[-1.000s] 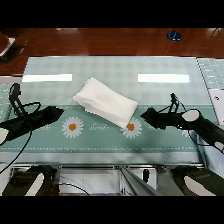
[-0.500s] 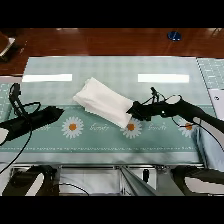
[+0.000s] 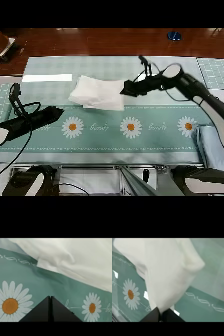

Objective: Fold the shirts.

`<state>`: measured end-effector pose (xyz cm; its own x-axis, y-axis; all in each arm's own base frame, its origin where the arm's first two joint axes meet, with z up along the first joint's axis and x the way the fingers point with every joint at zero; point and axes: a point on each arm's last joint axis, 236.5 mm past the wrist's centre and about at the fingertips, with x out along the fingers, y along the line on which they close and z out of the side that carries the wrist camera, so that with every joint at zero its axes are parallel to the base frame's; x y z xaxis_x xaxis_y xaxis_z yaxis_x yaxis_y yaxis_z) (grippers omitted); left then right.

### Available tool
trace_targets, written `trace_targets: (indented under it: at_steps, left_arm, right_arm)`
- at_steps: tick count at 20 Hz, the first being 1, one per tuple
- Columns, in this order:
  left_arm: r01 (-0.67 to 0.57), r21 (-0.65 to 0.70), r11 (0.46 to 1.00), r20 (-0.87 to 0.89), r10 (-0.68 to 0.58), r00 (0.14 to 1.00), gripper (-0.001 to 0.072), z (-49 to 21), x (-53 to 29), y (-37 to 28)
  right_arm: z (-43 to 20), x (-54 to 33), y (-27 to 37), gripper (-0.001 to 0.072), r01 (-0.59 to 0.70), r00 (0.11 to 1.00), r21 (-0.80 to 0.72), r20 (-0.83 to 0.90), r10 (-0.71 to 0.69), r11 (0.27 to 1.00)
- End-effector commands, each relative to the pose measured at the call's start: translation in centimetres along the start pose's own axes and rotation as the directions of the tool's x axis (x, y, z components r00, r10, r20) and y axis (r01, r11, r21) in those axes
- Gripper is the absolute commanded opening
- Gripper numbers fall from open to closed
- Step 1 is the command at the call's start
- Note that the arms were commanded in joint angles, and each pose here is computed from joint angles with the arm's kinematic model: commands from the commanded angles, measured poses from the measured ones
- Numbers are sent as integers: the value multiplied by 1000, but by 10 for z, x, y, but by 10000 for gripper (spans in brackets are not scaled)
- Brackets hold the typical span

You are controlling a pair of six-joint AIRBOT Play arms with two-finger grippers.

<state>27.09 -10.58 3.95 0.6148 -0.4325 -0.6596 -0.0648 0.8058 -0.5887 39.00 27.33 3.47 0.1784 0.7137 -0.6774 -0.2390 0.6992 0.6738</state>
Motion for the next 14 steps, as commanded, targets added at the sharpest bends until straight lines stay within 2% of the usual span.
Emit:
trace_targets:
  at_steps: [1, 3, 6, 10, 14]
  left_arm:
    - [-1, -1, 1000, 0, 1, 1000, 18, 0, 0, 0]
    - [-1, -1, 1000, 0, 1, 1000, 18, 0, 0, 0]
    - [-1, -1, 1000, 0, 1, 1000, 18, 0, 0, 0]
    - [4, -6, 1000, 10, -4, 1000, 18, 2, 0, -1]
    - [46, -39, 998, 86, -43, 995, 18, 20, -1, -10]
  right_arm:
    - [37, -71, 26, 20, 136, 989, -151, 75, -126, 979]
    - [50, -115, 45, 20, 128, 986, -167, 127, -108, 978]
    - [66, -183, 39, 19, 187, 965, -127, 209, -158, 974]
    - [69, -280, -1, 20, 268, 916, 38, 300, -267, 963]
    - [33, -357, -57, 20, 309, 876, 274, 292, -384, 911]
